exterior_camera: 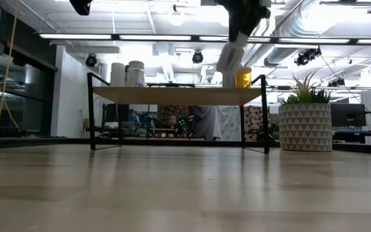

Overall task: Pick and place medicine bottles onto shelf by color
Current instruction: Put the white and yellow bottle on the shelf, then put the red bottle on the shelf

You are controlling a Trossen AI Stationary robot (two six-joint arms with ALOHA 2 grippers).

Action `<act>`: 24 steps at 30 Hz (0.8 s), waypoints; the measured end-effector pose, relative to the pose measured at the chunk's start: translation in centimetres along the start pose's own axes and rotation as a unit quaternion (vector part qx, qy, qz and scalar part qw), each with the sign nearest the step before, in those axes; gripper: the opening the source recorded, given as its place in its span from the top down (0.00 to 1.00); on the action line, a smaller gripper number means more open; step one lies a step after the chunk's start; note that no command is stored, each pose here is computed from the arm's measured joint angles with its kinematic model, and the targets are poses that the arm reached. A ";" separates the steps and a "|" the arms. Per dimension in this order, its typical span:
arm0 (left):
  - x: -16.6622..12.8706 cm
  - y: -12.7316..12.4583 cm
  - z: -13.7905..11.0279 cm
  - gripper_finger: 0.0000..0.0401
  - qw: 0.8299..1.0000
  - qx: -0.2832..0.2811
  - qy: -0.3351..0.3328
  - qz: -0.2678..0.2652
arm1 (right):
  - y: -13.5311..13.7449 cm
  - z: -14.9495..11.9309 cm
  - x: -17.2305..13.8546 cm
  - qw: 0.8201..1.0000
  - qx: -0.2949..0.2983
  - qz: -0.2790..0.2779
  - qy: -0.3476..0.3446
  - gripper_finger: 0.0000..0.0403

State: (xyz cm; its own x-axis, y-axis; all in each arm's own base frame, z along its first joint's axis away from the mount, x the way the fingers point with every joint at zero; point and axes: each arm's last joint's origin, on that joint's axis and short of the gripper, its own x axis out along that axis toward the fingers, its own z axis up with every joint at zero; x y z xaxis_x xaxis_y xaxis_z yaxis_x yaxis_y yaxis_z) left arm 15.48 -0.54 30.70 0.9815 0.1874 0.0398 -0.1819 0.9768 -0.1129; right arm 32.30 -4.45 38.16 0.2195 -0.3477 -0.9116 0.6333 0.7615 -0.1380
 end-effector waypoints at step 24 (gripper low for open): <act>0.0 0.0 -0.1 0.25 1.000 0.001 0.004 0.001 | -3.8 2.8 3.5 0.997 0.016 0.010 0.070 0.31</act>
State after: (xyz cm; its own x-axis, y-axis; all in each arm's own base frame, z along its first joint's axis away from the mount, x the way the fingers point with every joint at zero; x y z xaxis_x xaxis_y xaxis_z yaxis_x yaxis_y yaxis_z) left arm 15.48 -0.54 30.63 0.9814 0.1893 0.0324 -0.1847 0.9765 -0.1109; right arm 32.76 -10.14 36.56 0.1285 -0.2513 -0.9593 0.6536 0.7490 -0.1087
